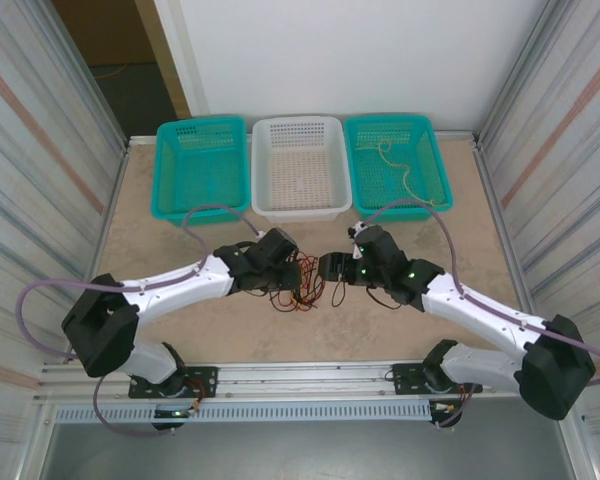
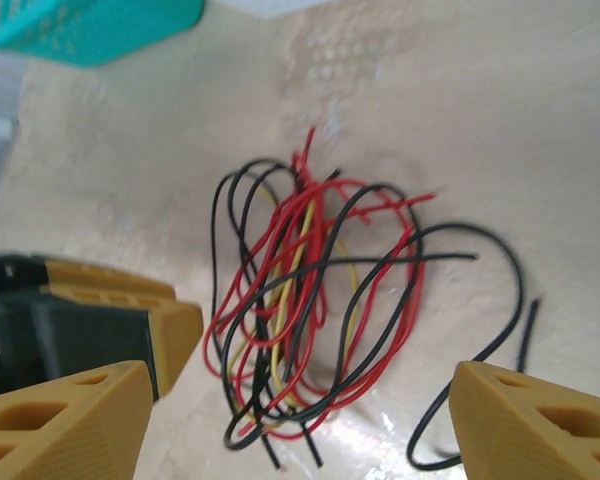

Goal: Untangle the cables

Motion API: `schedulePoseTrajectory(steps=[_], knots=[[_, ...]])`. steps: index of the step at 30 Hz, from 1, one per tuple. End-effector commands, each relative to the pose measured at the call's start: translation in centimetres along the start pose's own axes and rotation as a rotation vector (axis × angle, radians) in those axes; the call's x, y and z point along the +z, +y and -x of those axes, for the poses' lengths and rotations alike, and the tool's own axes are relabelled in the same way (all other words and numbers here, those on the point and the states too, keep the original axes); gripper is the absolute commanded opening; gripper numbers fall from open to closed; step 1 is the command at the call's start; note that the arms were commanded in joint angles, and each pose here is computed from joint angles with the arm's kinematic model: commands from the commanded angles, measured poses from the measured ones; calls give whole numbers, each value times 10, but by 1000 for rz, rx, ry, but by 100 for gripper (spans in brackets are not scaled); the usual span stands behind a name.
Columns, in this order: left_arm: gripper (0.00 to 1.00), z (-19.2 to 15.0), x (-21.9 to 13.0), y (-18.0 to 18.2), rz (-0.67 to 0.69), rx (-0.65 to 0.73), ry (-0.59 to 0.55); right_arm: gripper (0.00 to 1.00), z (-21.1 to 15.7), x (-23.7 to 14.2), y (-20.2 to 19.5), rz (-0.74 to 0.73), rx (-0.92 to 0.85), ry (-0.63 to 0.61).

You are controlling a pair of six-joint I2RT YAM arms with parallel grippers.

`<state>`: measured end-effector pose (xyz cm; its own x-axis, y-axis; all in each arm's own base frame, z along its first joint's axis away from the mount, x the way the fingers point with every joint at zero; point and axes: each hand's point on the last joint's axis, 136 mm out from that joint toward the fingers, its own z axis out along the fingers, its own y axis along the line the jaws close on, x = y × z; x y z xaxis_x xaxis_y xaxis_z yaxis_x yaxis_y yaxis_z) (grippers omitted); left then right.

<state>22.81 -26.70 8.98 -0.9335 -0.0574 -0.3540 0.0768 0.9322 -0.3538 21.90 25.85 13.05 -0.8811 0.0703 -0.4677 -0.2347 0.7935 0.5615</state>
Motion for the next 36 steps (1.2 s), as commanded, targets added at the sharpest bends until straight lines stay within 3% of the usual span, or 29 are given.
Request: schedulePoseTrajectory(steps=[1,5,11,15,20,26,28,33,36], knots=[[52,-5,2,-7,-39,-10,1,66,-24,14,13,38,-16,78],[50,-7,2,-4,-26,-25,0,57,-23,3,-27,-212,-10,52],[49,-6,2,-8,-52,1,-7,55,-16,-18,-63,-316,50,15],[48,-7,5,-5,-28,-4,3,48,-21,8,-79,-301,161,114],[48,-1,1,-11,-44,9,-16,49,-24,43,-70,-251,170,178],[50,-4,-1,-2,-24,12,-22,29,-26,51,-77,-305,144,217],[51,-4,1,-4,-32,14,-18,29,-20,42,-76,-314,113,195],[50,-1,4,-5,-13,44,-4,49,-9,33,-61,-259,95,156],[50,3,0,-4,-15,46,-24,48,-12,42,-54,-264,95,165]])
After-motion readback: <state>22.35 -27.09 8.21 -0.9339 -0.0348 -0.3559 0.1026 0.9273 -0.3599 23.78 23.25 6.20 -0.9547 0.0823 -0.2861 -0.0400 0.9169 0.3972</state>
